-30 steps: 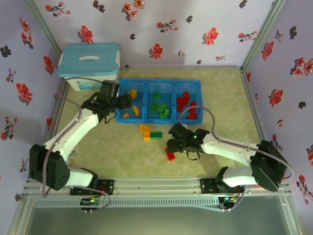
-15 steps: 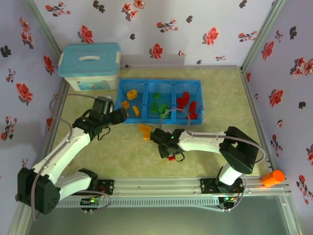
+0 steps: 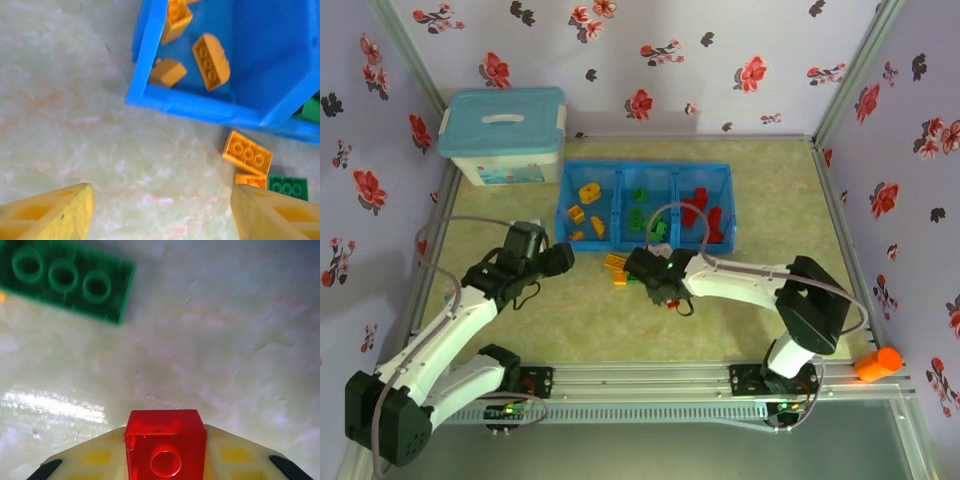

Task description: Sort the legos into containers by color

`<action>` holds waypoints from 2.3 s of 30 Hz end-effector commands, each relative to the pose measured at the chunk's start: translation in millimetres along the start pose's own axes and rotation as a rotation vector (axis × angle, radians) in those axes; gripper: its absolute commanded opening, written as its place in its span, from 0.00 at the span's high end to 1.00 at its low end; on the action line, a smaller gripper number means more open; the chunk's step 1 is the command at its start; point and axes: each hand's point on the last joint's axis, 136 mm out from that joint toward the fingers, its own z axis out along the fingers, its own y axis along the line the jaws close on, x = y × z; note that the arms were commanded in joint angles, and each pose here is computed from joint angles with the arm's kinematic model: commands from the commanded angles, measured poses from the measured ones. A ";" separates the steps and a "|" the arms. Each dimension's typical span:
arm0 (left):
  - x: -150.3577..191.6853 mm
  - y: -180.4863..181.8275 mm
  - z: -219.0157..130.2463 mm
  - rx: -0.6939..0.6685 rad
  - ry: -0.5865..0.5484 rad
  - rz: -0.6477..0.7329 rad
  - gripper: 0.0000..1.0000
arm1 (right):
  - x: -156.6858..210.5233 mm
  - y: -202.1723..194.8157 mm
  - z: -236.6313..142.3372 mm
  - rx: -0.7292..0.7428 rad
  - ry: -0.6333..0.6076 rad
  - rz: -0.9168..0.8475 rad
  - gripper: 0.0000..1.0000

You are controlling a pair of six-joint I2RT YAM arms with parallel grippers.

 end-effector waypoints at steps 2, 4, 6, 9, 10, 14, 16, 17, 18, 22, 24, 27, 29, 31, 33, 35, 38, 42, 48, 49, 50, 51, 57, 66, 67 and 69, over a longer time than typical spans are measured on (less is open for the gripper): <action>35.5 5.7 2.3 0.002 0.064 -0.025 0.28 | -41.8 -58.4 -27.0 0.093 -0.082 0.098 0.72; 50.8 7.4 3.7 0.005 0.082 -0.022 0.28 | -56.0 -81.3 -30.1 0.099 -0.088 0.162 0.71; 63.7 9.7 5.0 0.003 0.095 -0.017 0.28 | -67.2 -100.8 -28.3 0.085 -0.070 0.230 0.70; 80.9 12.5 8.4 -0.001 0.108 -0.012 0.28 | -86.3 -122.0 -22.9 0.050 -0.042 0.299 0.71; 85.7 12.9 9.4 0.000 0.111 -0.011 0.29 | -93.1 -128.2 -21.9 0.051 -0.042 0.314 0.70; 100.1 10.1 12.2 0.008 0.123 -0.001 0.29 | -119.3 -145.2 -11.9 0.055 -0.025 0.338 0.70; 106.0 6.8 13.1 0.017 0.127 0.006 0.29 | -133.0 -153.0 -6.4 0.066 -0.019 0.346 0.70; 109.2 6.6 13.6 0.017 0.130 0.011 0.29 | -137.9 -155.5 -3.0 0.070 -0.014 0.347 0.70; 111.0 5.0 13.5 0.020 0.129 0.014 0.29 | -143.0 -158.2 1.5 0.072 -0.006 0.351 0.70; 118.2 4.2 14.4 0.020 0.127 0.022 0.29 | -159.6 -160.2 19.6 0.071 0.025 0.356 0.70; 121.2 3.1 14.9 0.024 0.129 0.024 0.29 | -166.7 -158.2 27.8 0.069 0.038 0.352 0.69; 123.2 -0.1 14.9 0.034 0.128 0.027 0.29 | -176.0 -155.7 40.1 0.073 0.064 0.344 0.67; 123.5 -2.5 14.6 0.038 0.126 0.032 0.29 | -181.0 -154.3 46.9 0.077 0.078 0.339 0.67; 123.9 -4.6 14.6 0.039 0.124 0.039 0.29 | -185.9 -153.6 53.7 0.080 0.089 0.336 0.65; 124.0 -6.5 14.5 0.040 0.124 0.047 0.29 | -189.1 -151.8 59.1 0.079 0.100 0.335 0.64; 123.6 -8.6 14.4 0.041 0.123 0.052 0.29 | -192.6 -148.6 63.6 0.070 0.111 0.329 0.62; 122.8 -12.2 13.7 0.048 0.118 0.059 0.29 | -196.3 -148.6 66.4 0.079 0.135 0.324 0.60; 121.3 -14.5 12.6 0.051 0.111 0.064 0.29 | -200.8 -145.5 63.8 0.060 0.133 0.328 0.49; 117.8 -21.5 12.9 0.067 0.101 0.073 0.29 | -201.3 -140.4 37.4 0.038 0.078 0.338 0.47; 117.1 -23.2 13.5 0.067 0.101 0.083 0.29 | -201.0 -137.9 31.1 0.031 0.061 0.336 0.46; 115.8 -25.4 14.1 0.068 0.101 0.089 0.28 | -200.2 -136.2 25.6 0.026 0.048 0.335 0.45; 114.0 -28.4 14.2 0.069 0.100 0.099 0.28 | -198.4 -134.2 18.9 0.021 0.033 0.334 0.44; 101.9 -54.6 21.4 0.069 0.110 0.168 0.26 | -177.7 -127.2 -10.6 -0.009 -0.048 0.357 0.38; 85.4 -86.5 58.2 0.066 0.178 0.187 0.26 | -129.5 -125.1 -34.1 -0.067 -0.117 0.402 0.38; 83.8 -86.8 63.8 0.060 0.186 0.178 0.27 | -123.5 -125.2 -34.9 -0.069 -0.118 0.402 0.38; 79.5 -87.8 72.5 0.059 0.199 0.159 0.31 | -113.4 -126.7 -34.9 -0.069 -0.120 0.410 0.38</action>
